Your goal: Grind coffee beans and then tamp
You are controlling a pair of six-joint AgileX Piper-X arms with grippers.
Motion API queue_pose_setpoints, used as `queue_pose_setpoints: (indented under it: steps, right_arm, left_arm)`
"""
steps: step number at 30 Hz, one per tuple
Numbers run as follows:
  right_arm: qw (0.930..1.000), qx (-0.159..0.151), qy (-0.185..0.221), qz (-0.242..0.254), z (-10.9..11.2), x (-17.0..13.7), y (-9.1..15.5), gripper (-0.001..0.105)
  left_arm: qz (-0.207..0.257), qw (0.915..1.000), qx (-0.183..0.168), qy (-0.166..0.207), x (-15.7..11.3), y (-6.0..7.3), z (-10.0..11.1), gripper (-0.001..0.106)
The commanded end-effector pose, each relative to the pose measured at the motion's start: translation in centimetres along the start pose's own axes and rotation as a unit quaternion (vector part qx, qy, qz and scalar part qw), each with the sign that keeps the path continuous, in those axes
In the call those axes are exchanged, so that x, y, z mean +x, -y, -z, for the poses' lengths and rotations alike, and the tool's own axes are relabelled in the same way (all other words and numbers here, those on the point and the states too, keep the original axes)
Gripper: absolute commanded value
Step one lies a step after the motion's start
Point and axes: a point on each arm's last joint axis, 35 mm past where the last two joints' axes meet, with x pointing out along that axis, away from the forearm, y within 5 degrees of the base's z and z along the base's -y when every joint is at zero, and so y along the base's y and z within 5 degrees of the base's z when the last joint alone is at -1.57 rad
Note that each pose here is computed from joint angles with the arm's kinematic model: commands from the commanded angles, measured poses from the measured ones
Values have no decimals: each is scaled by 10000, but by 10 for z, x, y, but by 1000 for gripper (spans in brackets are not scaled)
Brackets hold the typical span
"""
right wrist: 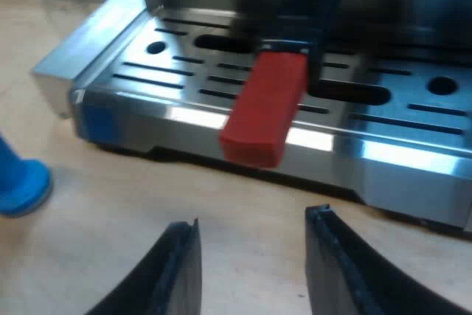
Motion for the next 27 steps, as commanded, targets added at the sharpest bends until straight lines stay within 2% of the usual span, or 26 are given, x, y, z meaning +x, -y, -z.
queue_pose_setpoints:
  steps: [1, 10, 16, 27]
  right_arm:
    - [9990, 160, 215, 370, -1, 6, -5, 36]
    - [9979, 190, 250, 560, 11, 26, -21, 36]
    - [9958, 210, 328, 833, 13, 30, -23, 36]
    - [9956, 123, 257, 897, 20, 36, -27, 36]
  left_arm:
    - [24, 9999, 95, 79, 0, 1, -2, 70]
    - [24, 9999, 95, 79, 0, 1, -2, 70]
    - [24, 9999, 95, 79, 0, 1, -2, 70]
    - [24, 9999, 95, 79, 0, 1, -2, 70]
